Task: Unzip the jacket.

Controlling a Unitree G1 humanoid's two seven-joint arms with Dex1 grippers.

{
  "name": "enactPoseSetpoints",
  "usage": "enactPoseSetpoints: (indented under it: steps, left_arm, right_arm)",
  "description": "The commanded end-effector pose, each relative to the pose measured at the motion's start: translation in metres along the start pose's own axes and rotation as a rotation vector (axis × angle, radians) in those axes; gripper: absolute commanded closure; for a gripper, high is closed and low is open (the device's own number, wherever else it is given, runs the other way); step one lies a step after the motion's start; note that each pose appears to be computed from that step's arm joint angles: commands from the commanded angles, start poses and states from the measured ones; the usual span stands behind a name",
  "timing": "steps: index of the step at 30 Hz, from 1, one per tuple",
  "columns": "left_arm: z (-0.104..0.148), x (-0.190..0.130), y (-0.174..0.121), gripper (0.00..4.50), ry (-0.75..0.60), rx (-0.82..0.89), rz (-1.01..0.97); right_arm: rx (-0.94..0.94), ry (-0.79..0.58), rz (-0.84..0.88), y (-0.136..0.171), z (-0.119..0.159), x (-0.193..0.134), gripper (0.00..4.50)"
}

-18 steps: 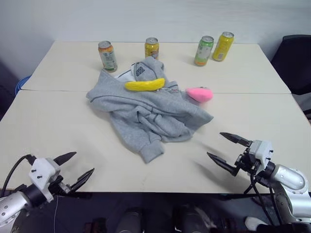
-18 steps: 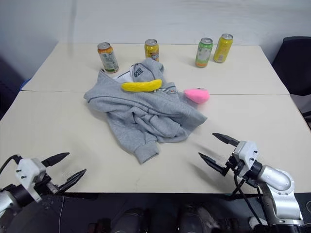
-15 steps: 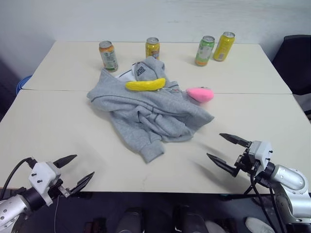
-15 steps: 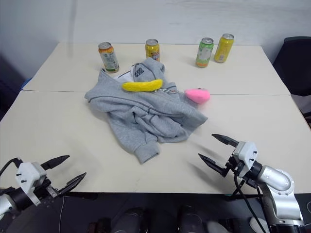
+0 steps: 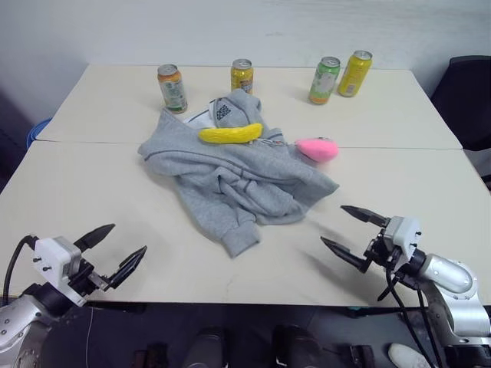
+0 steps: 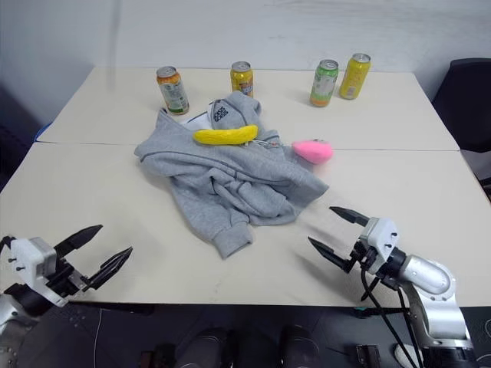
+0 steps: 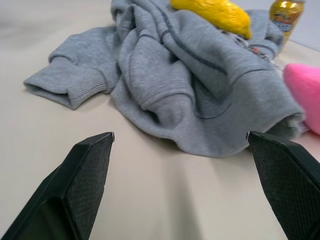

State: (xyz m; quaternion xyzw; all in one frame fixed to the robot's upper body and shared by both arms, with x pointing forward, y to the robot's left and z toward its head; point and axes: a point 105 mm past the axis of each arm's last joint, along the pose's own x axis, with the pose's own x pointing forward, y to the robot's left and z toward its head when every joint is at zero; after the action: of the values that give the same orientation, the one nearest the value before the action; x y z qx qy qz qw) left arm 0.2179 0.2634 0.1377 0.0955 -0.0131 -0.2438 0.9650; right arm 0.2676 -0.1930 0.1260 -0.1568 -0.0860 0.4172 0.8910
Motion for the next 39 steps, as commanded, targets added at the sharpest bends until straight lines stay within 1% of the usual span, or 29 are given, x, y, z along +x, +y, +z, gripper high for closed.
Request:
enactPoseSetpoints:
  steps: [1, 5, 8, 12, 16, 18, 21, 24, 26, 31, 32, 33, 34, 36, 38, 39]
  left_arm:
    - [0.004, 0.001, 0.002, 0.00, 0.000, -0.011, -0.005]
    - [0.010, 0.012, 0.008, 0.00, -0.044, -0.115, -0.022]
    - [0.030, 0.040, 0.014, 0.00, -0.128, -0.158, -0.048]
    - [0.061, 0.108, 0.023, 0.00, -0.184, -0.118, -0.093]
    - [0.088, 0.179, 0.028, 0.00, -0.186, -0.031, -0.148]
    - [0.103, 0.209, 0.024, 0.00, -0.199, 0.001, -0.208]
    - [0.100, 0.246, 0.018, 0.00, -0.104, 0.126, -0.262]
    - [0.092, 0.268, 0.009, 0.00, -0.020, 0.185, -0.285]
    - [0.087, 0.276, 0.006, 0.00, 0.029, 0.196, -0.278]
    - [0.089, 0.285, -0.004, 0.00, 0.053, 0.160, -0.299]
    - [0.084, 0.286, -0.006, 0.29, 0.081, 0.145, -0.297]
    - [0.081, 0.288, -0.006, 0.37, 0.098, 0.135, -0.283]
    - [0.081, 0.290, -0.007, 0.54, 0.088, 0.093, -0.273]
    - [0.091, 0.292, -0.004, 1.13, 0.026, -0.037, -0.236]
    - [0.097, 0.291, -0.003, 1.83, -0.006, -0.081, -0.246]
    - [0.099, 0.289, -0.003, 2.07, -0.024, -0.102, -0.260]
  right_arm:
    - [-0.048, -0.071, -0.008, -0.001, 0.012, 0.002, 0.06]
    - [0.001, -0.164, -0.062, 0.000, 0.025, 0.010, 0.06]
    - [0.015, -0.250, -0.149, -0.008, 0.040, 0.014, 0.06]
    - [-0.022, -0.288, -0.200, -0.015, 0.047, 0.016, 0.06]
    - [-0.025, -0.286, -0.216, -0.022, 0.044, 0.017, 0.06]
    - [-0.026, -0.284, -0.222, -0.024, 0.043, 0.017, 0.06]
    - [-0.025, -0.290, -0.244, -0.027, 0.042, 0.016, 0.06]
    - [-0.010, -0.317, -0.278, -0.025, 0.044, 0.012, 0.06]
    - [-0.001, -0.331, -0.298, -0.021, 0.047, 0.010, 0.06]
    - [0.002, -0.336, -0.350, -0.013, 0.050, 0.003, 0.06]
    - [0.004, -0.335, -0.361, -0.012, 0.049, 0.002, 0.00]
    - [0.004, -0.334, -0.370, -0.010, 0.049, 0.001, 0.00]
    - [0.002, -0.337, -0.377, -0.009, 0.050, 0.001, 0.00]
    - [-0.002, -0.343, -0.389, -0.008, 0.052, 0.001, 0.00]
    - [-0.002, -0.350, -0.398, -0.007, 0.055, 0.001, 0.00]
    - [-0.001, -0.352, -0.399, -0.007, 0.056, 0.001, 0.00]
